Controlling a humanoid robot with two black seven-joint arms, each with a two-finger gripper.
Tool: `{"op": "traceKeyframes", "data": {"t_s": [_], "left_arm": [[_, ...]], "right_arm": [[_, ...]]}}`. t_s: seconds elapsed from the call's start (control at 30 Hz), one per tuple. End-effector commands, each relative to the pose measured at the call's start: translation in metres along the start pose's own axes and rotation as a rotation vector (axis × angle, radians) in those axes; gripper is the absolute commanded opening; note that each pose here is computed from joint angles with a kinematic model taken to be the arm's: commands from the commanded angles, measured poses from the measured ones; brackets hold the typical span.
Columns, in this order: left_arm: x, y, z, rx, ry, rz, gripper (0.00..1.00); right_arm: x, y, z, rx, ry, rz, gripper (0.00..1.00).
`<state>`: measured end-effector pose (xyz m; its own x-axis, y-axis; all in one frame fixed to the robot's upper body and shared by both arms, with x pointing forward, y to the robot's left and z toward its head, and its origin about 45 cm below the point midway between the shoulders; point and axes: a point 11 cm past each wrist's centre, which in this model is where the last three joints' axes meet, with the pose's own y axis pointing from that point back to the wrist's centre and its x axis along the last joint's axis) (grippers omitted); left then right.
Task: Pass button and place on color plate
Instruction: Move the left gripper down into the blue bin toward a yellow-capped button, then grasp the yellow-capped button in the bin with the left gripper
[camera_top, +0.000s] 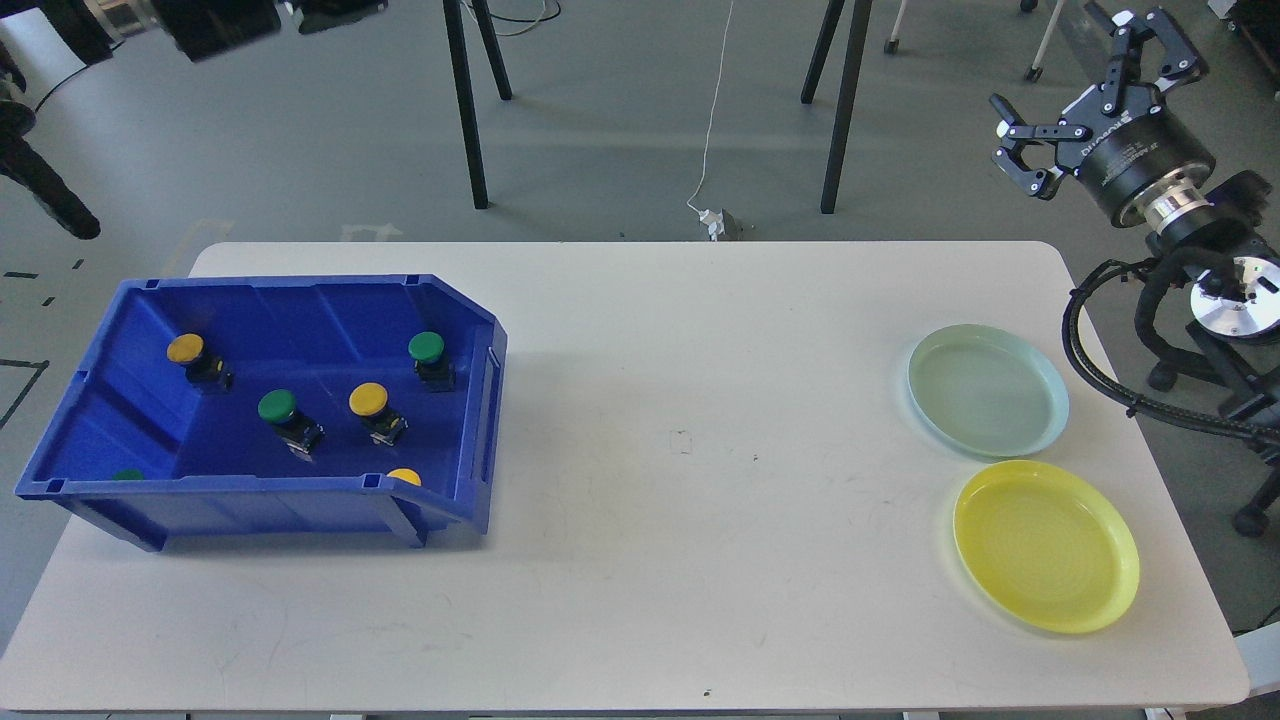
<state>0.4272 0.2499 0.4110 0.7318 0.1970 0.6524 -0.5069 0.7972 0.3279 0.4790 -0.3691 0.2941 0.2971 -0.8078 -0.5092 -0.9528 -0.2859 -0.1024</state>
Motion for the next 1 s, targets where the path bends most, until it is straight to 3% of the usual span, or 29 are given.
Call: {"op": "traceKeyframes", "data": {"t_s": [0.0,0.1,0.33,0.5,0.97], "left_arm": [[-0.047,0.007,-0.056,0.389,-0.346,-0.416,0.97],[-0.074,0.023,-0.095,0.546,-0.546,-0.65,0.96],[-0.131,0.019,-0.135,0.553,-0.521,-0.812,0.96],[-0.154,-0.004,-0.154,0.544,-0.535,-0.851,0.96],[-0.156,0.003,-0.196,0.626,-0.476,-0.759,0.96]], "right_arm": [[0.01,0.008,0.001,-0.007,0.006,0.023,1.0],[0.019,0.012,-0.002,-0.003,0.013,0.051,1.0],[0.031,0.02,-0.018,0.011,0.042,0.081,1.0],[0.036,0.025,-0.015,0.004,0.044,0.092,1.0],[0.032,0.022,-0.008,-0.008,0.038,0.082,1.0]]}}
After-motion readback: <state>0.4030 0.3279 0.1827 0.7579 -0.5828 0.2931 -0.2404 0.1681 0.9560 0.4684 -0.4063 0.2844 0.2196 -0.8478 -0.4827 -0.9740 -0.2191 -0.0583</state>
